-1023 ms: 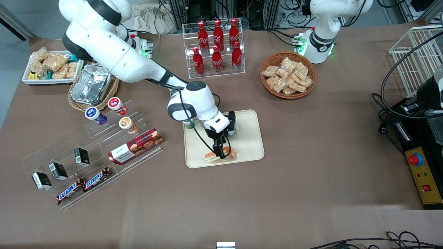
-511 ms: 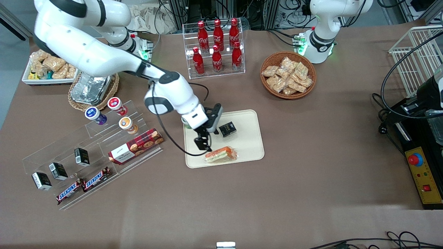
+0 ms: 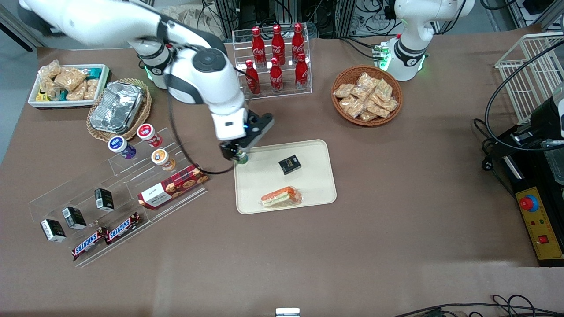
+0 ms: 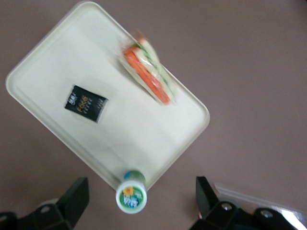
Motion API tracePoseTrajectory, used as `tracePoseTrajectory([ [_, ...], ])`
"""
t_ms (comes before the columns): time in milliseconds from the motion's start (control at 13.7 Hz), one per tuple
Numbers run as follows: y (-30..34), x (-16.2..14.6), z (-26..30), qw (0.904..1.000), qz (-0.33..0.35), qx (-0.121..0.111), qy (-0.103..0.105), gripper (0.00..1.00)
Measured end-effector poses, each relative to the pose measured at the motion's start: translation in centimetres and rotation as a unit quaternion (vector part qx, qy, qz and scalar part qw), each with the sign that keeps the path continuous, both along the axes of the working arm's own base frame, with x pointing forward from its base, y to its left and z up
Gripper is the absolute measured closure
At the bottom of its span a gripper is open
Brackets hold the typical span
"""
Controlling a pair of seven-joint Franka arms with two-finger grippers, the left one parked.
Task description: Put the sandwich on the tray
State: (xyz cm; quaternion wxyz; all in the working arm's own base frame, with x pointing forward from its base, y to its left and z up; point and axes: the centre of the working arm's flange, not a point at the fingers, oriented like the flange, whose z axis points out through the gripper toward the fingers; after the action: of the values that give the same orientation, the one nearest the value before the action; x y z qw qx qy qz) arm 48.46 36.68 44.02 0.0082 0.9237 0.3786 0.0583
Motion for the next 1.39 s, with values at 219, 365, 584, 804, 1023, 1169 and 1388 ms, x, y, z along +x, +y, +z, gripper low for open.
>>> tracePoseTrajectory([
  [219, -6.1, 3.1, 4.6, 0.9943, -0.098, -0.025, 0.033, 0.01],
  [365, -9.4, 5.2, 7.1, 0.989, -0.14, -0.02, 0.041, 0.01],
  [584, -15.9, 8.0, 7.9, 0.9783, -0.201, -0.021, 0.049, 0.01],
  [804, -23.8, 10.3, 8.3, 0.9595, -0.269, -0.038, 0.073, 0.01],
  [1023, -30.4, 12.1, 10.6, 0.9426, -0.319, -0.046, 0.086, 0.01],
  [1169, -33.1, 12.7, 11.9, 0.9366, -0.338, -0.045, 0.082, 0.01],
  [1388, -36.7, 13.3, 12.6, 0.9215, -0.374, -0.06, 0.088, 0.01],
])
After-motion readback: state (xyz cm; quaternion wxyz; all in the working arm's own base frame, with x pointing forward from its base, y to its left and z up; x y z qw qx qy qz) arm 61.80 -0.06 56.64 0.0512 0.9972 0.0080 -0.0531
